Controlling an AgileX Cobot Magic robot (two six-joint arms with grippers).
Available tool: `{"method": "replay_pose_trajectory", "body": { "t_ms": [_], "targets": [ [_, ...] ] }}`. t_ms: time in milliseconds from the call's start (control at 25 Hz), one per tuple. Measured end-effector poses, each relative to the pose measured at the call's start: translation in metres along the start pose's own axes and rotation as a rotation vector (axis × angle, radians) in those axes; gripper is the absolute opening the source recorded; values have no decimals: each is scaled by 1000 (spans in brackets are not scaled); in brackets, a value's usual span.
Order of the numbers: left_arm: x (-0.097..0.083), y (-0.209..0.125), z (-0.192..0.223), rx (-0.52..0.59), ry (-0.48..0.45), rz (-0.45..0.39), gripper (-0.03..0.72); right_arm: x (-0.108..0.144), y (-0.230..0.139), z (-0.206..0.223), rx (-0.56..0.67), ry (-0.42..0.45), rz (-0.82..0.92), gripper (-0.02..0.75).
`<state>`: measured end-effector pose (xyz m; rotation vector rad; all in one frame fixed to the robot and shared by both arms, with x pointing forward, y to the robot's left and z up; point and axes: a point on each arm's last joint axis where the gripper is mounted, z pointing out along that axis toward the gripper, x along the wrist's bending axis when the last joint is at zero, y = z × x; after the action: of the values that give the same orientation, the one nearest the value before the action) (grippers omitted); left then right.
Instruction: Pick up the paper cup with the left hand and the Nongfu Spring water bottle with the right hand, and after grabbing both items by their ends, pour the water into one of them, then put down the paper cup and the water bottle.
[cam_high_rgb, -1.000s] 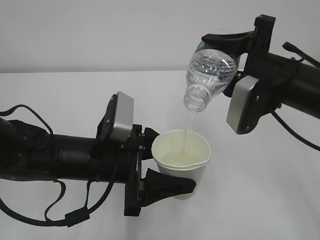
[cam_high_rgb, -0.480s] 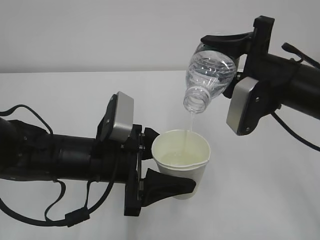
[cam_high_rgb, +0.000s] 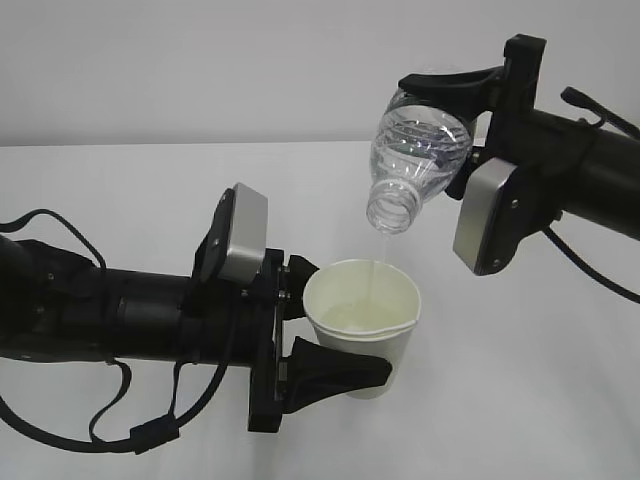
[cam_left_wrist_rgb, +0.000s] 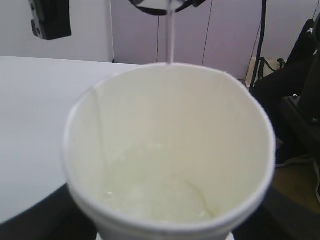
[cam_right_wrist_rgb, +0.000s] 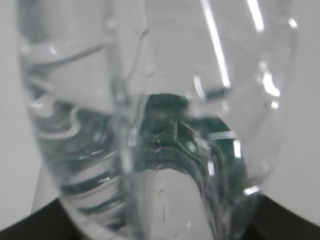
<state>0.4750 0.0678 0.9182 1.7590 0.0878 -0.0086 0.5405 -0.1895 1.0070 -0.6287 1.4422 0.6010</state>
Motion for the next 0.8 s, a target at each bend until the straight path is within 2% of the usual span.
{"method": "replay_pose_trajectory", "body": {
  "t_ms": [800],
  "targets": [
    [0, 0, 0, 0, 0, 0, 510, 0, 0, 0, -5, 2, -3, 416]
  ]
}}
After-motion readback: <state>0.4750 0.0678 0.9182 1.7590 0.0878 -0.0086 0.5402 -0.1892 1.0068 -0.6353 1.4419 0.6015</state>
